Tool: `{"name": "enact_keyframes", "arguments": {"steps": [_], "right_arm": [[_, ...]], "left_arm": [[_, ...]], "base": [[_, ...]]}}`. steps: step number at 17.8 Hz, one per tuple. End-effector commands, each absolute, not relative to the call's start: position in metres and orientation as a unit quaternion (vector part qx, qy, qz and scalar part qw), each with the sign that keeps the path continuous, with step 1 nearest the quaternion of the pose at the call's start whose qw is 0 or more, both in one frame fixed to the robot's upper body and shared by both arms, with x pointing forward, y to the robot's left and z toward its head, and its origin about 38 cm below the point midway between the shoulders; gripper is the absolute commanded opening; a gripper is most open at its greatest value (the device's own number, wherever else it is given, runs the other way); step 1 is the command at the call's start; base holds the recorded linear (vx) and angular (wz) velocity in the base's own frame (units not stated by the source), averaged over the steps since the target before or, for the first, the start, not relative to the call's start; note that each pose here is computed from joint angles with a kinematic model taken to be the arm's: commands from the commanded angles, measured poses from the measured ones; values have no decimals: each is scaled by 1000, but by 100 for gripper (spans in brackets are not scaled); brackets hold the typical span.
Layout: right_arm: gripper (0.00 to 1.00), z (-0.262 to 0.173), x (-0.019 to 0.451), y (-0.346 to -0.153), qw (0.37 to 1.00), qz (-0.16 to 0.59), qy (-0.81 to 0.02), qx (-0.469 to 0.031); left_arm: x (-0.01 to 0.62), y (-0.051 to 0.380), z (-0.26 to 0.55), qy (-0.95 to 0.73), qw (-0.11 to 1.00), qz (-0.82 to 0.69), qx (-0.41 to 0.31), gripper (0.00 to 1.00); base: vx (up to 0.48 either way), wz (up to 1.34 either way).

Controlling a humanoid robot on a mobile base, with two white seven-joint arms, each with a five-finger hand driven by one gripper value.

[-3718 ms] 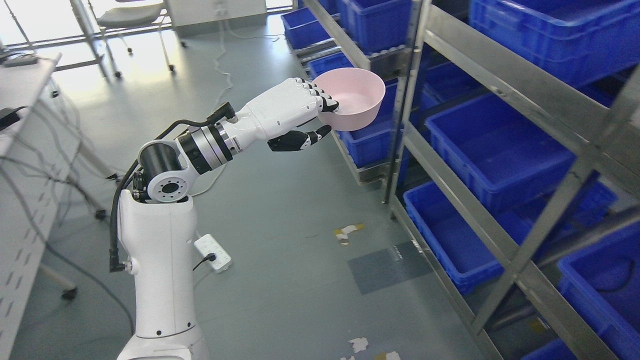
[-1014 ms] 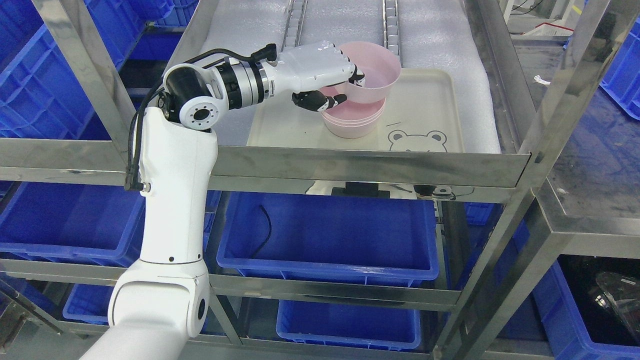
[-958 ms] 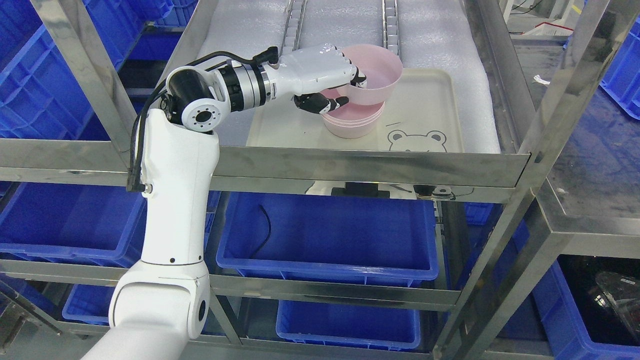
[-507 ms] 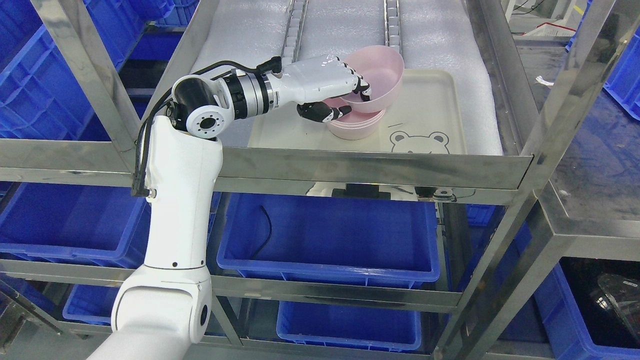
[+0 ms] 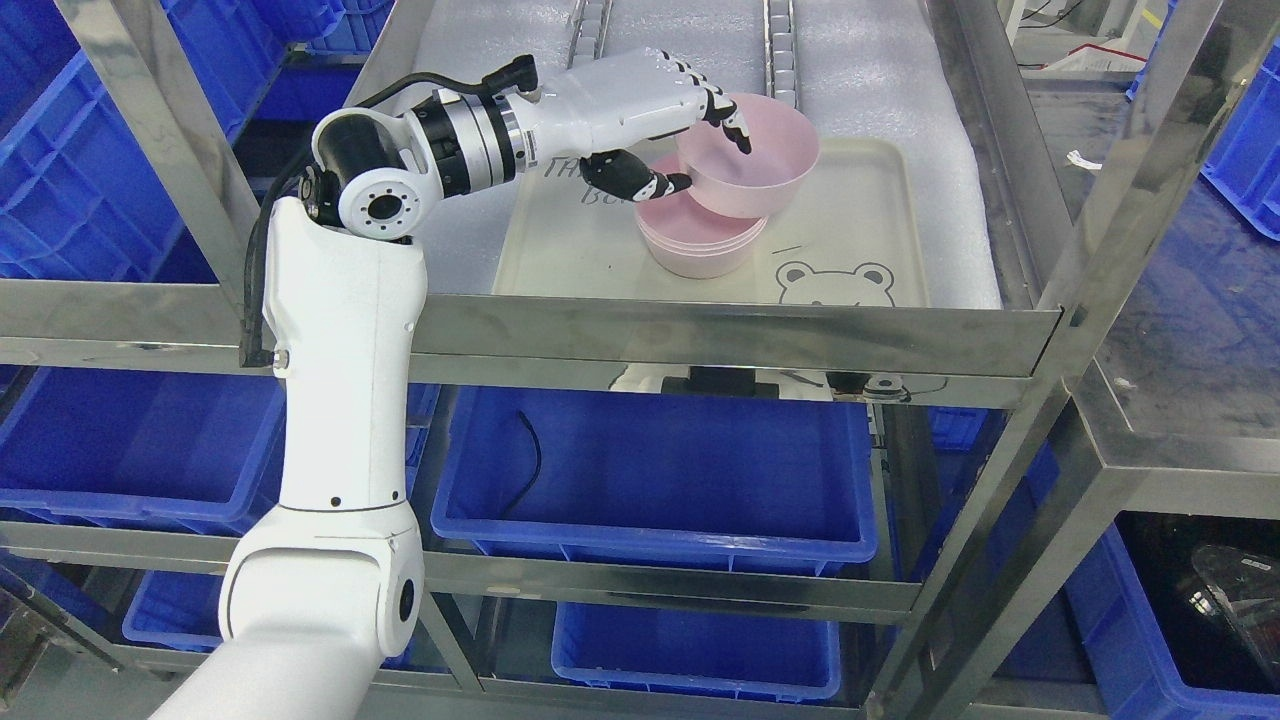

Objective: Stack pink IKEA bowl on shelf middle layer
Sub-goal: 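Lower the held bowl into the pink bowl on the tray, then open the left hand and release the stacked bowl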

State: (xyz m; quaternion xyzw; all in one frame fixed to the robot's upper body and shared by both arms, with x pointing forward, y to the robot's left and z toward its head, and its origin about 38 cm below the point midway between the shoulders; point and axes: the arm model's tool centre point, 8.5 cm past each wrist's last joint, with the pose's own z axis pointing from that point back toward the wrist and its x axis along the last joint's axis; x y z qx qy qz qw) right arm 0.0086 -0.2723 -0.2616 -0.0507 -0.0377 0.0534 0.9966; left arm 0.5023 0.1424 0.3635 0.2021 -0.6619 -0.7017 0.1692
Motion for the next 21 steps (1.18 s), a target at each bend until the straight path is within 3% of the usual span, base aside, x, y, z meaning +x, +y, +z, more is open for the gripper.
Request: {"name": "enact_keyframes", "arguments": {"steps": [1, 8, 13, 17, 21], "right_arm": [[100, -261, 13, -283, 996, 54, -45, -59], [100, -261, 13, -283, 996, 54, -45, -59], [100, -261, 13, -283, 996, 54, -45, -59], [100, -261, 12, -283, 996, 54, -45, -59], [100, -261, 12, -283, 996, 54, -45, -59]], "left_arm": [[497, 155, 396, -731, 159, -645, 159, 41], [492, 159, 395, -748, 155, -634, 119, 41], [457, 107, 358, -765, 116, -633, -6, 42], [400, 31, 274, -714, 83, -686, -115, 56], [349, 2, 200, -686, 93, -693, -201, 67]], "base": [[0, 0], [2, 0], [2, 0], [0, 0], [-11, 0]]}}
